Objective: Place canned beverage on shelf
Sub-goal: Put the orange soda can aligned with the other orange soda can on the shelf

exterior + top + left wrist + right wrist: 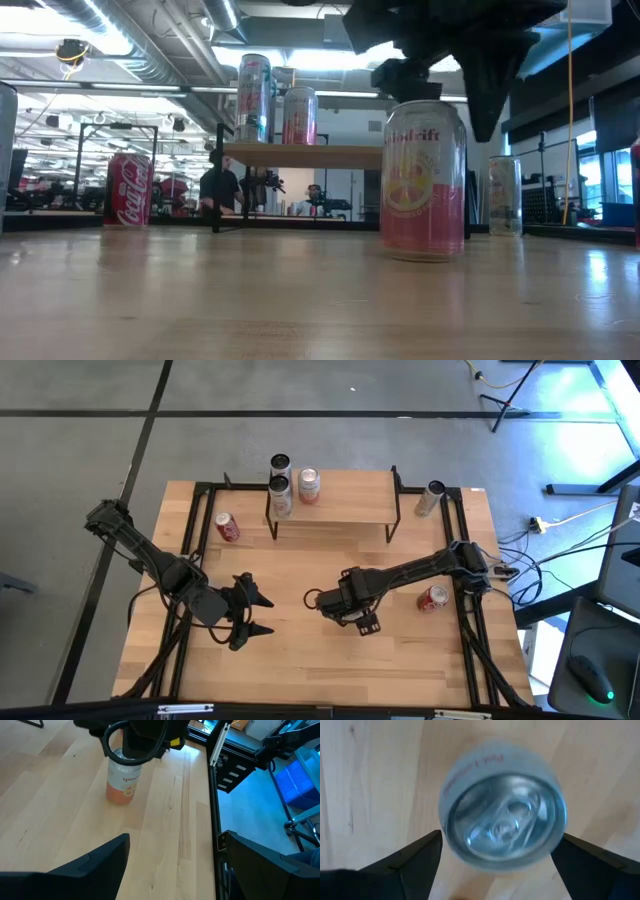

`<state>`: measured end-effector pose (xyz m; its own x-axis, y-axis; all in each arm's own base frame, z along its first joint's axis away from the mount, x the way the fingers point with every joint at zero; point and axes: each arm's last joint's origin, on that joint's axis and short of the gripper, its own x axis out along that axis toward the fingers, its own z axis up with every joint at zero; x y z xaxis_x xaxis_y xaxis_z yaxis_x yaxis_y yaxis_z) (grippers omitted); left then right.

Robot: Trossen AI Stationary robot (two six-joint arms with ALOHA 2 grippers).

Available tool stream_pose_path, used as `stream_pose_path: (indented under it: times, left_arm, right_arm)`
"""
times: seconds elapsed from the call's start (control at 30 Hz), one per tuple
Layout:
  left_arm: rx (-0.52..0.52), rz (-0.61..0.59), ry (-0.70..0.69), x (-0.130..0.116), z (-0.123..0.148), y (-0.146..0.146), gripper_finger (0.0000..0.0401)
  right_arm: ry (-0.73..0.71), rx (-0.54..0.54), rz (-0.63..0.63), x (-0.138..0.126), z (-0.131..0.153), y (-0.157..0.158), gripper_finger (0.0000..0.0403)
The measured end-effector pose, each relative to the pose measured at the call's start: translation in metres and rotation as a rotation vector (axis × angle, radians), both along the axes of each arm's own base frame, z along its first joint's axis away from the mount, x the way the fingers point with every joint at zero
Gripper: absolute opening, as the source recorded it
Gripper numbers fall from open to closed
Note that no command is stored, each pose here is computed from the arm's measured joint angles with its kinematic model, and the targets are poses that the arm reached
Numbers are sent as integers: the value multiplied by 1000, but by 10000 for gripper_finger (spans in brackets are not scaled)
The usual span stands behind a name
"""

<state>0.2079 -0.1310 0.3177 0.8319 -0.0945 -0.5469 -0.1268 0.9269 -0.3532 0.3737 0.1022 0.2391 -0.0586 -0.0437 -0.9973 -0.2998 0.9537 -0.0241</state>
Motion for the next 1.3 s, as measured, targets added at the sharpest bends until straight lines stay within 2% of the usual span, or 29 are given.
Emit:
stream_pose_path:
  times: [0.1,0.27,0.43,0.53,0.67,0.83,0.97,1.1,1.17,1.3]
  left_arm:
    - [0,0,0,0,0,0,318]
    - [5,8,-4,0,0,0,318]
    - [16,35,-18,1,1,2,318]
    - [12,58,-21,3,1,5,318]
    - [-11,92,-61,10,4,9,318]
    - [-2,138,-40,31,-8,15,318]
    - [-15,161,14,55,-27,21,318]
    - [-31,185,84,76,-48,29,318]
    - [-35,203,116,85,-59,32,318]
    - [-36,207,133,102,-78,32,318]
  right_arm:
    - [17,39,-53,-7,9,2,348]
    - [-59,56,-124,-22,35,12,348]
    - [-170,112,-216,-54,49,24,348]
    - [-223,139,-309,-78,41,28,349]
    - [-401,173,-447,-104,30,33,349]
    - [-637,117,-544,-131,17,39,349]
    - [-687,157,-552,-136,6,46,349]
    - [-721,236,-598,-127,-1,54,349]
    - [-744,211,-561,-126,-9,57,349]
    - [-783,56,-528,-133,-31,54,349]
